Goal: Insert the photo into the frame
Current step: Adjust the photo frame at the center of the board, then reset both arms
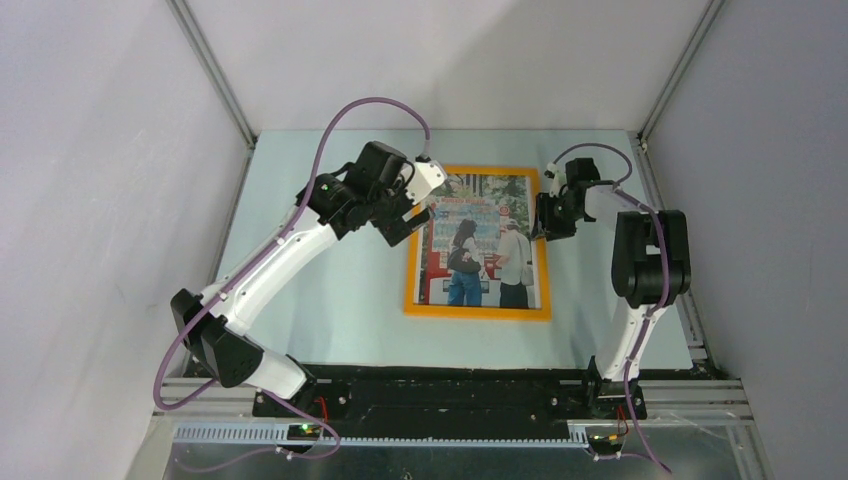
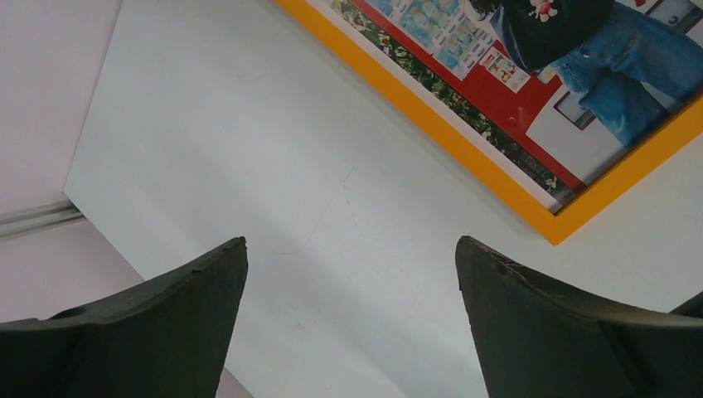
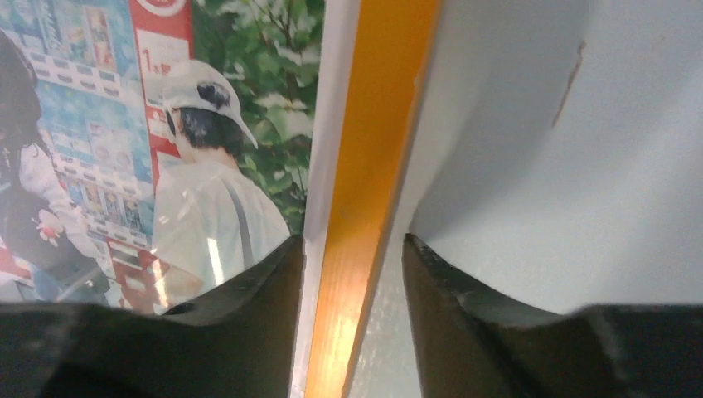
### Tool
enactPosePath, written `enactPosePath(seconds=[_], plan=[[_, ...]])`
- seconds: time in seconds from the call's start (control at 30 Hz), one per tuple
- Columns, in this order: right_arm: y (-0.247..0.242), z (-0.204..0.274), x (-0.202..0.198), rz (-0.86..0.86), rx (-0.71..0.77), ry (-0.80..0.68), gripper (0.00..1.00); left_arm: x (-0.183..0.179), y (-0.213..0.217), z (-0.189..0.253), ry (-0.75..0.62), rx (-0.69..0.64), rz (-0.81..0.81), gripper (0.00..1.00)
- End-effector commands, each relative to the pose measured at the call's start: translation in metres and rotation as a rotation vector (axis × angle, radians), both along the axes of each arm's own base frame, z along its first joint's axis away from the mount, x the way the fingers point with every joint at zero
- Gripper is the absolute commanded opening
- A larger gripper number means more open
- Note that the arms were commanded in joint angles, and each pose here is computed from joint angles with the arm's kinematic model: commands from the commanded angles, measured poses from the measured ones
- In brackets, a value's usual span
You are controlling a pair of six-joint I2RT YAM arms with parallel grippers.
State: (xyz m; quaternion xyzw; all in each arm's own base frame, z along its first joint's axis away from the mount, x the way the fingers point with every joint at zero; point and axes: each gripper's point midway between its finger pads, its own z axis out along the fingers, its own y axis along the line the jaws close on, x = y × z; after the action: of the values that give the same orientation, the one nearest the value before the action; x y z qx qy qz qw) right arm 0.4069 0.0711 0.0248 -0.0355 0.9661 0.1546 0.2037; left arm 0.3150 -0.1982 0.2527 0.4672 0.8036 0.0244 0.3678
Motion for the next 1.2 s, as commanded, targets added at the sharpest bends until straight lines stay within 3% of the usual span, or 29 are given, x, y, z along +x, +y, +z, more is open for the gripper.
enactPosePath(seconds=[0.0,0.13,0.23,0.7,0.93,1.17], plan=[[-0.009,0.024,-0.013,0.021,-0.018,-0.023,0.59,0.005,0.005,0.019,-0.060,-0.060,0.047,1.00],[-0.019,0.052,-0.009,0.000,-0.034,-0.091,0.86,0.011,0.014,0.028,-0.081,-0.093,0.094,1.00],[-0.040,0.071,-0.009,-0.052,-0.040,-0.132,0.98,0.015,0.023,0.037,-0.104,-0.124,0.141,1.00],[-0.095,0.163,-0.053,-0.204,-0.151,-0.429,0.99,0.022,0.111,0.096,-0.292,-0.387,0.490,1.00],[-0.097,0.200,-0.089,-0.203,-0.213,-0.588,0.99,-0.009,0.151,0.130,-0.428,-0.537,0.602,1.00],[-0.099,0.212,-0.120,-0.194,-0.270,-0.656,0.99,-0.043,0.163,0.124,-0.496,-0.598,0.602,1.00]])
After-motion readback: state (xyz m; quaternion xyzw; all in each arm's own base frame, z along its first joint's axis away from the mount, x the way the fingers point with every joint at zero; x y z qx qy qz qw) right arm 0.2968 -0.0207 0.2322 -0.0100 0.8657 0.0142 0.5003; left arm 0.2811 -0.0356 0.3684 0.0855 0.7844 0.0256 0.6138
